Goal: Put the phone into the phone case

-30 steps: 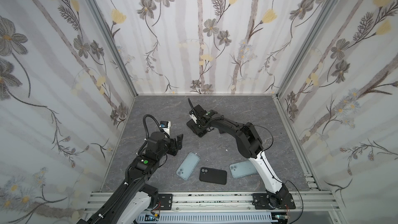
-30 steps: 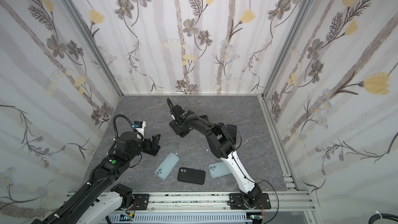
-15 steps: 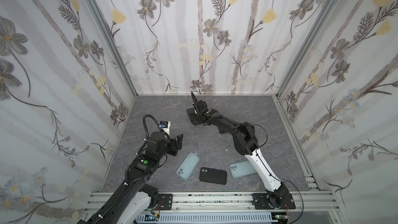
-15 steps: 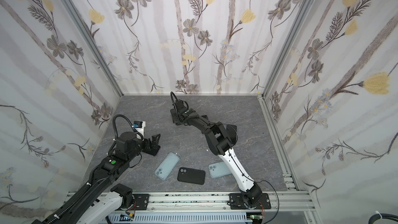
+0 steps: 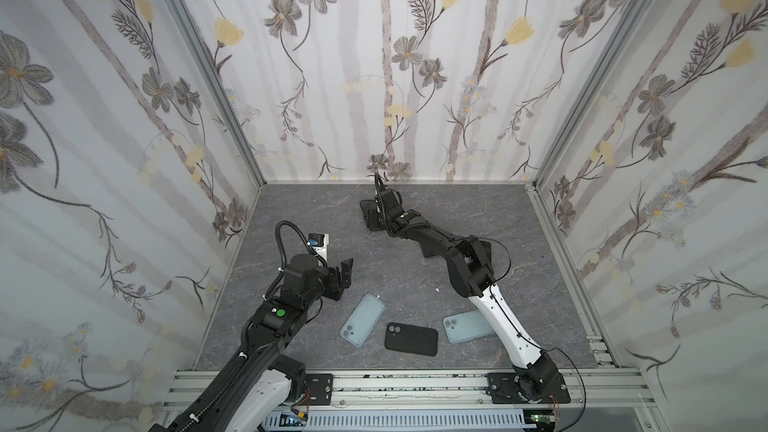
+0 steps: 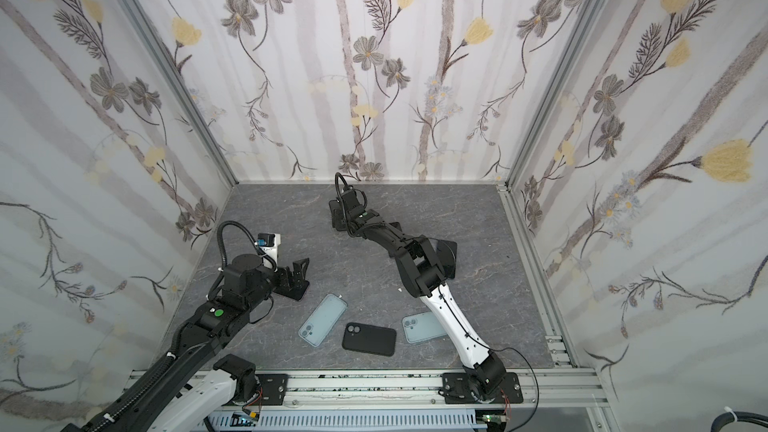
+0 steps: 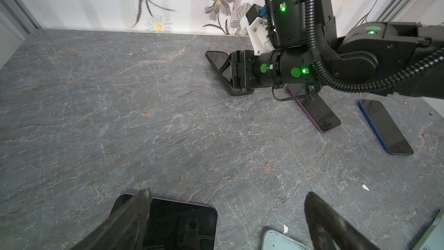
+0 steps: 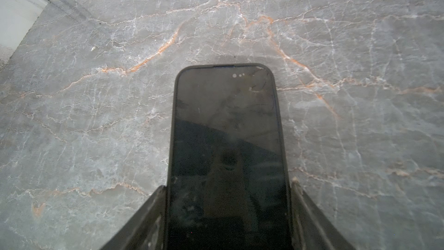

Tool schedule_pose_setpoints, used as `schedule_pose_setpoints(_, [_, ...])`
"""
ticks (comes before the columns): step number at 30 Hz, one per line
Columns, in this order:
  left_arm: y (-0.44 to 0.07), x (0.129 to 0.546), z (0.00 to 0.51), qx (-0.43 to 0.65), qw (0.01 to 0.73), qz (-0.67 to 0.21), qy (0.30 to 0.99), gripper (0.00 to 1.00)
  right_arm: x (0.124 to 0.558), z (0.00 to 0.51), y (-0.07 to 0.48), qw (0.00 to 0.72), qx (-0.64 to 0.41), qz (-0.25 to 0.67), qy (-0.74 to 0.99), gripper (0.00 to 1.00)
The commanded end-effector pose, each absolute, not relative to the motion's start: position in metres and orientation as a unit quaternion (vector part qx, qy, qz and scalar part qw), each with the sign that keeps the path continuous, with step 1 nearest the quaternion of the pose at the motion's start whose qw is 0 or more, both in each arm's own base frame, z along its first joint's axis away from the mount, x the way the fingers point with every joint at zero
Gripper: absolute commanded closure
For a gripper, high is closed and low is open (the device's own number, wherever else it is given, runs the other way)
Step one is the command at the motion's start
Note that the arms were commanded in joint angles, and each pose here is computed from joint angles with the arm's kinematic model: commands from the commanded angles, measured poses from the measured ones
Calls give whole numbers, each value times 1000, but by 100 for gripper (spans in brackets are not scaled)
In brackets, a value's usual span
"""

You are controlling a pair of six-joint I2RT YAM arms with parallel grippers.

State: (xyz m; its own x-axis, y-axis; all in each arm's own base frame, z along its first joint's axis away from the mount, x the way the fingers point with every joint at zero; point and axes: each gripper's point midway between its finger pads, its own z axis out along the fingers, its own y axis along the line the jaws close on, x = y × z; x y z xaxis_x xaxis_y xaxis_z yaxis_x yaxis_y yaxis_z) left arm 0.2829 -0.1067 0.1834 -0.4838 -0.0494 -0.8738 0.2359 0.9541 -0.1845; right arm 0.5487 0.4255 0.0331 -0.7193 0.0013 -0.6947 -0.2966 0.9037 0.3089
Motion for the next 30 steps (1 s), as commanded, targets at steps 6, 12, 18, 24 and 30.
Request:
schedule_pose_setpoints(6, [-103, 284, 191, 50, 519, -132, 843, 0, 529, 11, 413, 306, -80, 187, 930, 31])
schedule_pose_setpoints(12, [-101, 283, 194, 47, 526, -130, 839, 0, 529, 22, 416, 309, -81, 196, 927, 24])
schedule_pose_setpoints(18, [-100, 283, 195, 46, 527, -131, 839, 0, 529, 32, 418, 315, -84, 203, 923, 20])
schedule_pose_setpoints(24, [-99, 282, 196, 45, 529, -131, 837, 0, 529, 44, 425, 318, -90, 223, 917, 18])
schedule_pose_setpoints(30, [-99, 281, 197, 44, 530, -131, 837, 0, 529, 69, 427, 327, -92, 237, 910, 20])
